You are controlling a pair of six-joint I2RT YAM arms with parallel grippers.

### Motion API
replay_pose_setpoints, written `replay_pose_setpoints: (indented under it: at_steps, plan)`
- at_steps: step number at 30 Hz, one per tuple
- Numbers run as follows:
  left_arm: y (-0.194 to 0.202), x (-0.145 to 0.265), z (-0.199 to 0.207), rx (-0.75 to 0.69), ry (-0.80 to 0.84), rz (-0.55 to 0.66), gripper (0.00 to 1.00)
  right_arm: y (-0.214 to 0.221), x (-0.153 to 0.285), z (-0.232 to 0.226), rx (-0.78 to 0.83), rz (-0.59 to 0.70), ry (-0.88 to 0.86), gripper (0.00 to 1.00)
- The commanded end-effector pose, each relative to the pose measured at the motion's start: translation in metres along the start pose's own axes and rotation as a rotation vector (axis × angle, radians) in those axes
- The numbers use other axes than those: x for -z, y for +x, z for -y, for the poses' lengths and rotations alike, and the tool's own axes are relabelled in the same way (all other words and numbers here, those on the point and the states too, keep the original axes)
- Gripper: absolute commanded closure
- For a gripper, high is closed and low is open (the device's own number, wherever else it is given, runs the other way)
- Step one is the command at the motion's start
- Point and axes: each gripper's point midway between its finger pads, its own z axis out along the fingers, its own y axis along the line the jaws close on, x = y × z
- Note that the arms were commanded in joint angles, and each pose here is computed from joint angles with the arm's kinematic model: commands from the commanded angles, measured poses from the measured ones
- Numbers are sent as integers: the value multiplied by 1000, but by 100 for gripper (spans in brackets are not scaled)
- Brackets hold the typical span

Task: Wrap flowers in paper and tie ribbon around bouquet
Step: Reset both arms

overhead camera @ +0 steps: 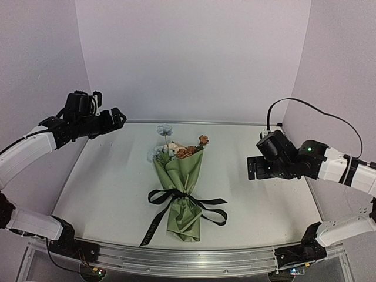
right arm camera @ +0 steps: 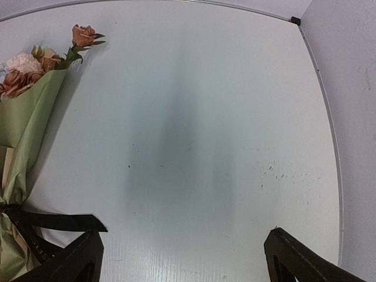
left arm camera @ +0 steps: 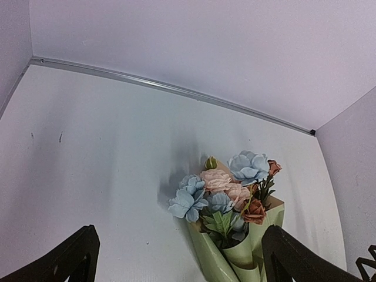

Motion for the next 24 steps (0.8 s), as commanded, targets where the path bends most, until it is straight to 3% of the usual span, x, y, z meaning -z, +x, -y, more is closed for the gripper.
replay_pose_setpoints:
  at_steps: [1,24]
  plan:
    - [-24,22,11,-27,23,68,0,-16,8,1,-22,35,10,2]
    - [-24,27,14,-37,47,78,0,-17,12,5,-41,37,14,2]
